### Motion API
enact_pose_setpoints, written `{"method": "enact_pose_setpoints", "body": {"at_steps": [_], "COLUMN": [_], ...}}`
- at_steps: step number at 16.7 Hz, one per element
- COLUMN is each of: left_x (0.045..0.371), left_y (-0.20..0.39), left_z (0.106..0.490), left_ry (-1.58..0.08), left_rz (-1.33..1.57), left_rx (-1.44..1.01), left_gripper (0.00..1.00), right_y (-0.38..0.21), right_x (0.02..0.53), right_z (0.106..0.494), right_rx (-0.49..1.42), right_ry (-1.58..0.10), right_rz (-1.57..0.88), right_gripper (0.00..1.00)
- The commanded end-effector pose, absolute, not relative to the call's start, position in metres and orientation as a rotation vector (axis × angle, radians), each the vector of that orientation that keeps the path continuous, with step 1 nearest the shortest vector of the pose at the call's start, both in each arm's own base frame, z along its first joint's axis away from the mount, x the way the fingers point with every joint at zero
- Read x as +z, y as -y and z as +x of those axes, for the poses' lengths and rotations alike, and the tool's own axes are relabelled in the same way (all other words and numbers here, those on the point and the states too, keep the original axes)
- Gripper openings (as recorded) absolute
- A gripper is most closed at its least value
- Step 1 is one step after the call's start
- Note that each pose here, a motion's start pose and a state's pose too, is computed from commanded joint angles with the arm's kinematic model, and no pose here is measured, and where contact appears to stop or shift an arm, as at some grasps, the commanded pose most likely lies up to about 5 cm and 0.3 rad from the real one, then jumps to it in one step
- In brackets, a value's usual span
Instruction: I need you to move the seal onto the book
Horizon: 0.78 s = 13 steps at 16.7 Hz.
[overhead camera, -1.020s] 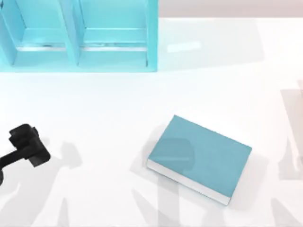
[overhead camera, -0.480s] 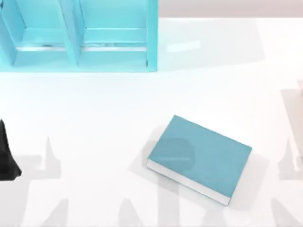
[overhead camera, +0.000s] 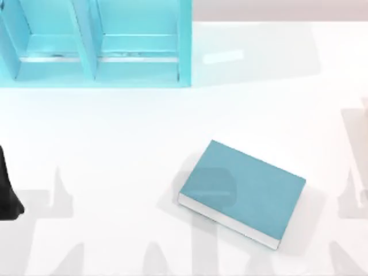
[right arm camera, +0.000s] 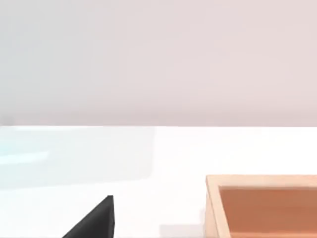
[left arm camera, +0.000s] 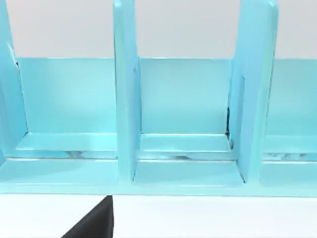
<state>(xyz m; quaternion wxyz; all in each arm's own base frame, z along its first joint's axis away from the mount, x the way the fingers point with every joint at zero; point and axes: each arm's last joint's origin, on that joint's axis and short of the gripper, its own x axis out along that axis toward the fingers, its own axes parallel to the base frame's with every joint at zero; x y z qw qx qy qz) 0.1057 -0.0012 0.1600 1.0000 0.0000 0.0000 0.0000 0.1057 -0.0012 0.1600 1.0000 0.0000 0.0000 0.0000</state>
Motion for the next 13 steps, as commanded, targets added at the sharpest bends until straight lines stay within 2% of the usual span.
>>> {"method": "enact_pose_setpoints", "body": {"at_steps": [3,6,9,13], "left_x": [0.16,0.16,0.16,0.16], "left_y": [0.001,0.001,0.001,0.001], "left_z": [0.106,0.106,0.106,0.106], "left_ry": [0.0,0.0,0.0,0.0], "left_rz": [0.0,0.0,0.0,0.0], "left_rx": [0.0,0.0,0.0,0.0], "left_gripper": [1.0,1.0,1.0,1.0], "right_y": [0.003,0.008,0.017,0.036], "right_x": [0.171,0.198,0.233,0.268], "right_z": [0.106,0.111,0.129,0.177], "right_rx": [-0.025,-0.071,-0.113,-0.142], "right_ry": [-0.048,-0.173,-0.373,-0.697], "right_rz": [-0.024,-0.07,-0.113,-0.141], "right_gripper": [1.0,1.0,1.0,1.0]}}
